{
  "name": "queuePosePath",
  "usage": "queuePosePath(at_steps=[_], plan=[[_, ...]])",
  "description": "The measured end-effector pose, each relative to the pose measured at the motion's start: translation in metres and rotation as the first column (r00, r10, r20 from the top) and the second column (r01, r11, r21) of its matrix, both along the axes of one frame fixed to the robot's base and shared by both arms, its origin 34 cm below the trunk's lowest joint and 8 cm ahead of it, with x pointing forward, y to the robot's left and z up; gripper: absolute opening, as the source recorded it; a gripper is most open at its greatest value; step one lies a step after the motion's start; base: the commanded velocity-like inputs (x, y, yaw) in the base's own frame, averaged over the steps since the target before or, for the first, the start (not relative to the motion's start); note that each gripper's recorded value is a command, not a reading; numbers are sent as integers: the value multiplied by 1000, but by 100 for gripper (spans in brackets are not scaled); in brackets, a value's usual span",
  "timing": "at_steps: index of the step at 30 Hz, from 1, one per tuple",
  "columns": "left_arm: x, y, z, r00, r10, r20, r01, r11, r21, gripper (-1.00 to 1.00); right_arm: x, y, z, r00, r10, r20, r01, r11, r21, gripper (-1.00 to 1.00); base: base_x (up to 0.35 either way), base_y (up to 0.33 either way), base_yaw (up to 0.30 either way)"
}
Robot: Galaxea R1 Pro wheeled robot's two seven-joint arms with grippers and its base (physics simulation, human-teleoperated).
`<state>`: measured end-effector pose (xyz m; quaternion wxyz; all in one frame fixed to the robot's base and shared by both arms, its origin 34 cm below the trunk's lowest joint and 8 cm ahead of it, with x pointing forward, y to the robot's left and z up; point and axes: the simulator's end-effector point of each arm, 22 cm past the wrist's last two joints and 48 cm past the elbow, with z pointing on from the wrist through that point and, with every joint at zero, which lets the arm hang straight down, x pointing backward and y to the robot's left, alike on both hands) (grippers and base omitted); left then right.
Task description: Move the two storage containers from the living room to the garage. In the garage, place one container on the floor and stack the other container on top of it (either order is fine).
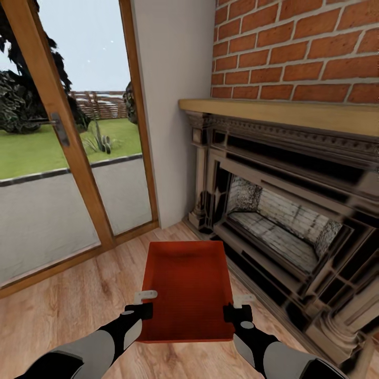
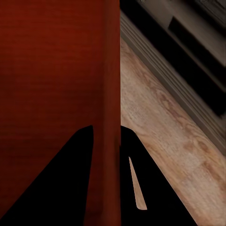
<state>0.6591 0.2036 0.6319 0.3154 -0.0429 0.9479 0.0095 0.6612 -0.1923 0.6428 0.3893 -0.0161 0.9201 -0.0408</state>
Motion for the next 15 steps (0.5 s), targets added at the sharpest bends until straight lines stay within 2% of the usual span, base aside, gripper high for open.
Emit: queuePosePath(at_steps=[15], plan=[[6, 0, 12, 1000, 0, 23, 0, 1000, 0, -100, 6, 0, 12, 1000, 0, 23, 0, 1000, 0, -100, 0, 0, 0]])
